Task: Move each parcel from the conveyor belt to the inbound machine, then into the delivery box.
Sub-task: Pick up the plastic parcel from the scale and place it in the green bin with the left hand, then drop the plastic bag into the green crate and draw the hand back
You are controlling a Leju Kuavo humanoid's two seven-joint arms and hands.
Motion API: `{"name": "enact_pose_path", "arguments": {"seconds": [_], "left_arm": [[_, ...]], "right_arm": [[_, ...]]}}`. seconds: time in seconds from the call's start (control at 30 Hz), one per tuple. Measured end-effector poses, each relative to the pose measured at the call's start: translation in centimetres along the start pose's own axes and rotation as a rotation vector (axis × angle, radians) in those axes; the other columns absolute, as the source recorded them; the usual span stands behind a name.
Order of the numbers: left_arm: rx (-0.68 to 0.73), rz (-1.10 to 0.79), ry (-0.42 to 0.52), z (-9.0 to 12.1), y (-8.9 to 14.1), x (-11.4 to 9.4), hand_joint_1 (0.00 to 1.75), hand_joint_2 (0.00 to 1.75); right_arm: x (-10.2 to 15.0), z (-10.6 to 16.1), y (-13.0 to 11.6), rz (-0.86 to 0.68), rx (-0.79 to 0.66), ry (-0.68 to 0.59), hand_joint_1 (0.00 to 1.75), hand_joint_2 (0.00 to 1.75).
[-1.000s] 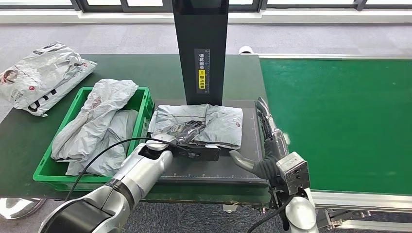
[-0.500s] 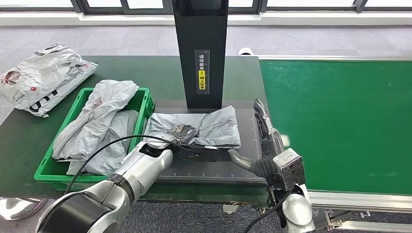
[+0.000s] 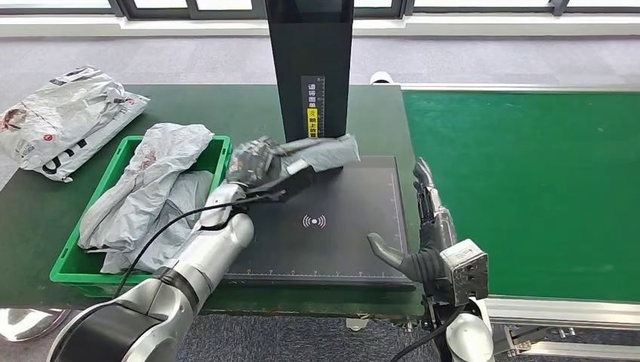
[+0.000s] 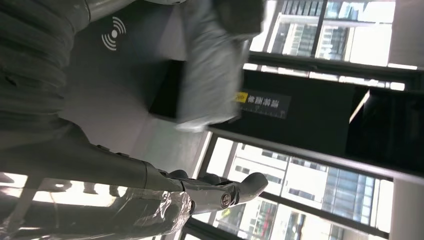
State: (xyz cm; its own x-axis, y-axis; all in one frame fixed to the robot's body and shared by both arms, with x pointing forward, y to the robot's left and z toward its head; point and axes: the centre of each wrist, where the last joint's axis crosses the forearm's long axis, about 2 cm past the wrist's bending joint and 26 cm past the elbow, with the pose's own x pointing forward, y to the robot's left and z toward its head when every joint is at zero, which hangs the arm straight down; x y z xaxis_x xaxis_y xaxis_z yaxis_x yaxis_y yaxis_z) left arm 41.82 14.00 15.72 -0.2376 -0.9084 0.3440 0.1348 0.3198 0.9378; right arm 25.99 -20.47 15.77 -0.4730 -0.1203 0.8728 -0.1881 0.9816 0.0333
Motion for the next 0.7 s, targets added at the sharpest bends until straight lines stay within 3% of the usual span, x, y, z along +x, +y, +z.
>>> {"name": "enact_pose_path", "arguments": {"seconds": [0.13, 0.2, 0.4, 0.57, 0.7], "left_arm": [[0.681, 0.252, 0.065, 1.1, 6.0, -2.9, 1.75, 1.75], [0.891, 0.255, 0.065, 2.9, 8.5, -3.8, 1.75, 1.75], [1.177, 0.198, 0.030, 6.9, 12.8, -4.8, 1.75, 1.75], [1.315, 0.087, -0.010, 9.3, 14.8, -5.2, 1.75, 1.75], [1.415, -0.003, 0.022, 11.2, 16.4, -6.0, 1.75, 1.75]], "right_arm": [[0.4, 1.4, -0.4, 0.022, -0.070, 0.008, 0.00, 1.75], [0.4, 1.8, -0.4, 0.026, -0.083, 0.009, 0.00, 1.75], [0.2, 2.4, -0.4, 0.031, -0.092, 0.004, 0.00, 1.75], [0.1, 2.6, -0.5, 0.030, -0.095, 0.005, 0.00, 1.75], [0.0, 3.0, -0.6, 0.029, -0.099, 0.014, 0.00, 1.75]]}}
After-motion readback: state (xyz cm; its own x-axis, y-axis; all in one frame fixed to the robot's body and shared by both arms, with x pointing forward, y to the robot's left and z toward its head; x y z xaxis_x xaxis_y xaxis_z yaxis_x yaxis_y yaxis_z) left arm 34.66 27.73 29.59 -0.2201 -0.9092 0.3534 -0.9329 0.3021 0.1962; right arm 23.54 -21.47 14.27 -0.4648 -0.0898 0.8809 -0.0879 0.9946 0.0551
